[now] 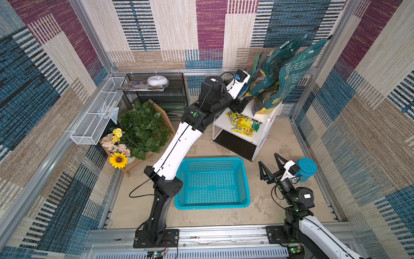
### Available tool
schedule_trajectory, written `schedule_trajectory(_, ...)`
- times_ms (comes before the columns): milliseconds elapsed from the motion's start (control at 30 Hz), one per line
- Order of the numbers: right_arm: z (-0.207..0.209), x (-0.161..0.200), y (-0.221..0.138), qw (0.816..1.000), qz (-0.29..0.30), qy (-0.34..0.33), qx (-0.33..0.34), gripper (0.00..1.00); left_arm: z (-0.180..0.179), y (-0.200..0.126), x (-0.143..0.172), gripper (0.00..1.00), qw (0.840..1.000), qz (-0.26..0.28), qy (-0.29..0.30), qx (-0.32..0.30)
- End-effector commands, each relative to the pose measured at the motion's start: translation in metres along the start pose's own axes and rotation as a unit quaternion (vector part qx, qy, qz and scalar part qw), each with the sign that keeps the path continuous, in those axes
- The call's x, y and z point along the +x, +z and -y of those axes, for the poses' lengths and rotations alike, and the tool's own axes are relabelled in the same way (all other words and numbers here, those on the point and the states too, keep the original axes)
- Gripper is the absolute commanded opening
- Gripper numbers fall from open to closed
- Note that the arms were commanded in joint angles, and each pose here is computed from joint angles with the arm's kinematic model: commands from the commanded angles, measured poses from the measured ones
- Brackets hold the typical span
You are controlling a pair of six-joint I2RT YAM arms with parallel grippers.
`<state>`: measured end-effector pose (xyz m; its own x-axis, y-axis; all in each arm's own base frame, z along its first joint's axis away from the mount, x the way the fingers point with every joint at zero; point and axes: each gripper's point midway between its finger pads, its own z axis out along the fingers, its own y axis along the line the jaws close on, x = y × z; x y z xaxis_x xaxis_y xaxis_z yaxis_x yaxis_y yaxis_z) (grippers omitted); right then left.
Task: Take down the fertilizer bag from the shelf
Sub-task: Pick up the fertilizer bag from the shelf.
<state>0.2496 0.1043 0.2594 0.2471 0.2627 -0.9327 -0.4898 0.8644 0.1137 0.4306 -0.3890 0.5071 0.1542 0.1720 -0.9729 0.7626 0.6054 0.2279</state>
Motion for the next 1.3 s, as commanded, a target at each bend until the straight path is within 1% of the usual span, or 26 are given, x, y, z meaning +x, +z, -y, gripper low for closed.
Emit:
schedule_trajectory(0, 0.003, 0.06, -0.029, 0.998, -0.069, 0.008, 0.006, 0.99, -0.004, 0.01, -0.021, 0.81, 0.998, 0.063, 0.014, -0.006)
schedule_trajectory(133, 0.001, 0.061, -0.028, 0.997, -0.071, 0.007, 0.002, 1.0, -0.007, 0.024, -0.029, 0.81, 0.994, 0.109, 0.017, -0.012)
schedule_trajectory(333, -0.001, 0.061, -0.027, 0.997, -0.071, 0.004, 0.0, 0.99, -0.035, 0.035, -0.04, 0.81, 0.981, 0.171, 0.023, -0.091)
schedule_trajectory(400, -0.001, 0.062, -0.027, 0.997, -0.072, 0.003, -0.001, 0.99, -0.04, 0.035, -0.043, 0.81, 0.976, 0.188, 0.023, -0.106)
schedule_trajectory(467, -0.002, 0.062, -0.027, 0.997, -0.072, 0.002, -0.002, 0.99, -0.041, 0.035, -0.047, 0.77, 0.973, 0.203, 0.027, -0.109)
schedule_trajectory(500, -0.002, 0.062, -0.027, 0.997, -0.073, 0.001, -0.002, 0.99, -0.04, 0.036, -0.047, 0.73, 0.972, 0.208, 0.028, -0.109)
schedule_trajectory(533, -0.002, 0.062, -0.027, 0.997, -0.073, 0.001, -0.002, 0.99, -0.04, 0.036, -0.049, 0.66, 0.971, 0.212, 0.029, -0.109)
schedule_trajectory(633, -0.003, 0.063, -0.026, 0.997, -0.075, 0.0, -0.003, 0.99, -0.044, 0.035, -0.049, 0.24, 0.968, 0.216, 0.029, -0.121)
schedule_trajectory(700, -0.003, 0.063, -0.026, 0.997, -0.076, -0.001, -0.003, 0.99, -0.048, 0.032, -0.051, 0.05, 0.968, 0.213, 0.024, -0.131)
schedule_trajectory(733, -0.003, 0.063, -0.026, 0.997, -0.076, 0.0, -0.003, 0.99, -0.05, 0.03, -0.051, 0.0, 0.968, 0.209, 0.023, -0.136)
schedule_trajectory(867, -0.003, 0.065, -0.024, 0.997, -0.081, -0.002, -0.003, 0.99, -0.057, 0.018, -0.056, 0.0, 0.971, 0.184, 0.012, -0.153)
schedule_trajectory(1033, -0.003, 0.068, -0.021, 0.996, -0.09, -0.001, -0.002, 0.99, -0.072, -0.02, -0.069, 0.0, 0.97, 0.142, -0.006, -0.196)
schedule_trajectory(1133, -0.003, 0.069, -0.019, 0.995, -0.095, -0.001, -0.003, 0.99, -0.073, -0.048, -0.081, 0.0, 0.972, 0.12, -0.011, -0.204)
schedule_trajectory(1267, -0.002, 0.07, -0.017, 0.995, -0.099, -0.002, 0.001, 0.99, -0.063, -0.082, -0.092, 0.0, 0.976, 0.105, -0.036, -0.186)
